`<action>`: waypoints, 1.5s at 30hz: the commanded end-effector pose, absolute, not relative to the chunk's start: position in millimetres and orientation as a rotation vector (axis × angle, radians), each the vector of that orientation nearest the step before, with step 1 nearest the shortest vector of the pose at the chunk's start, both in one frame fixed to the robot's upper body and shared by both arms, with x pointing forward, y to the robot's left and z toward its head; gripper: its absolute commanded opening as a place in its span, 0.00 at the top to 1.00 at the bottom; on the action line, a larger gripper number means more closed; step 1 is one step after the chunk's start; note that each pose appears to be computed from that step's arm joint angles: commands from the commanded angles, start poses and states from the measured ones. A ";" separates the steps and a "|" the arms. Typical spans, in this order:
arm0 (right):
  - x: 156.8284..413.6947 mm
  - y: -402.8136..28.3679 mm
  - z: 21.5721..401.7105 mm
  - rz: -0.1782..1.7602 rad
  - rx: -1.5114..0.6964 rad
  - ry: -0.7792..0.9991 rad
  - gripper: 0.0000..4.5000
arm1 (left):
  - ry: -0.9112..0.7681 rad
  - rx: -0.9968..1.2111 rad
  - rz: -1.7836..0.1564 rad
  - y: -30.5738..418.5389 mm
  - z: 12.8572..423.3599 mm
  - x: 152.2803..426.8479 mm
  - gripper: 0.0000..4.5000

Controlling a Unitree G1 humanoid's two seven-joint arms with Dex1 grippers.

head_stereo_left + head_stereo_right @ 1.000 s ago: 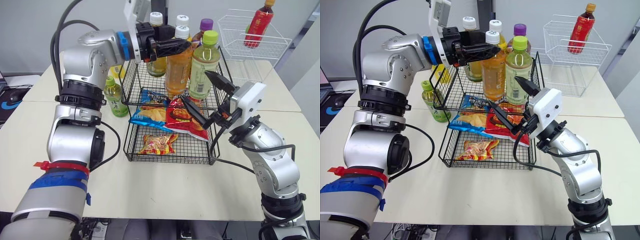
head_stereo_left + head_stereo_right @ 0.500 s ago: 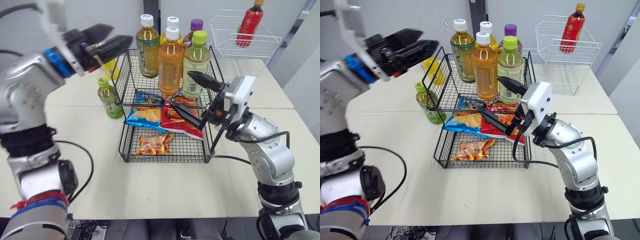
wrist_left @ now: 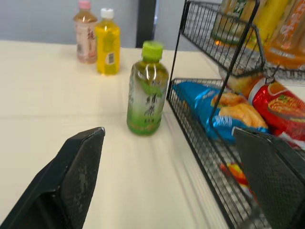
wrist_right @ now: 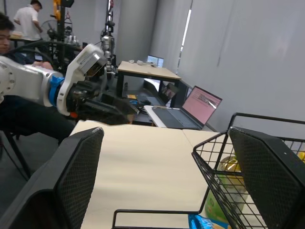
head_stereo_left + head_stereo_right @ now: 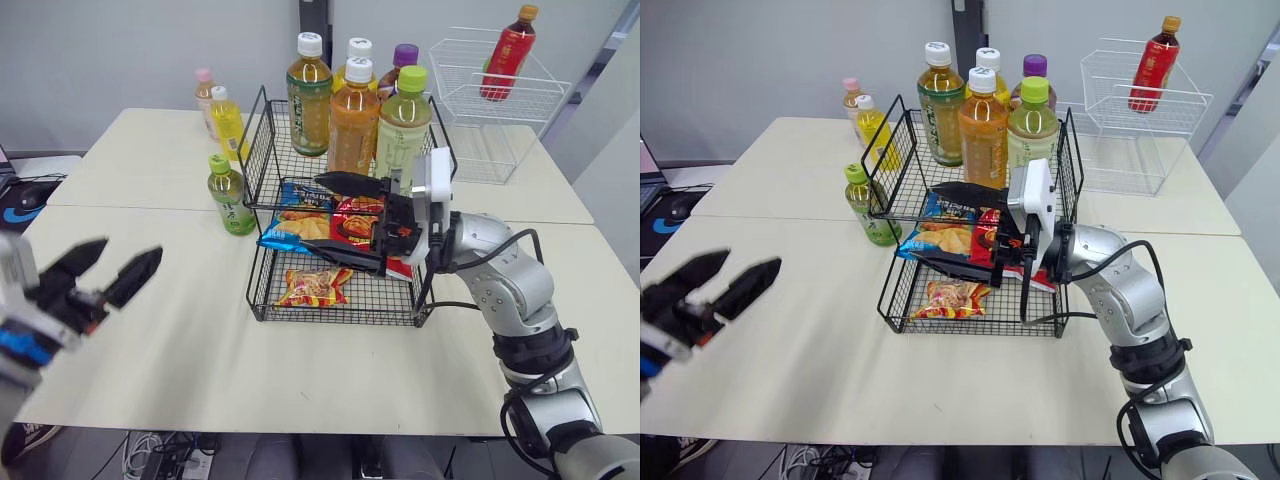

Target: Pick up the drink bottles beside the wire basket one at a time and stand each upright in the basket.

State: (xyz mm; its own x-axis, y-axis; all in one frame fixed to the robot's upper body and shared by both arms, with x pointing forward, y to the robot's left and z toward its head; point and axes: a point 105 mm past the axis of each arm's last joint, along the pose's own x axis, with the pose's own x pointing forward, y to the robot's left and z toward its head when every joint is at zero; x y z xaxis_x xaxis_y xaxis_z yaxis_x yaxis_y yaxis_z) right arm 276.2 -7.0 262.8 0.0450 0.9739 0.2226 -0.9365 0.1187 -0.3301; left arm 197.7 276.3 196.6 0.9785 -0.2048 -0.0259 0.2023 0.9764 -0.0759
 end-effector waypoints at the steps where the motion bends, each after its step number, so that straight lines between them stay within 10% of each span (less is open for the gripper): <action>1: 273.6 -3.4 273.5 1.488 -0.109 -0.489 0.00 | -0.014 -0.026 -0.170 270.9 203.7 181.0 0.01; 10: 279.9 0.2 276.1 1.447 -0.117 -0.521 0.00 | -0.070 -0.002 -0.160 267.0 215.2 196.6 0.01; 27: 280.6 -17.0 283.8 1.232 -0.167 -0.563 0.00 | -0.153 0.085 -0.199 251.5 236.8 362.6 0.01; 45: 279.6 -30.8 283.5 1.113 -0.199 -0.546 0.00 | -0.131 0.198 -0.338 228.7 238.8 430.7 0.01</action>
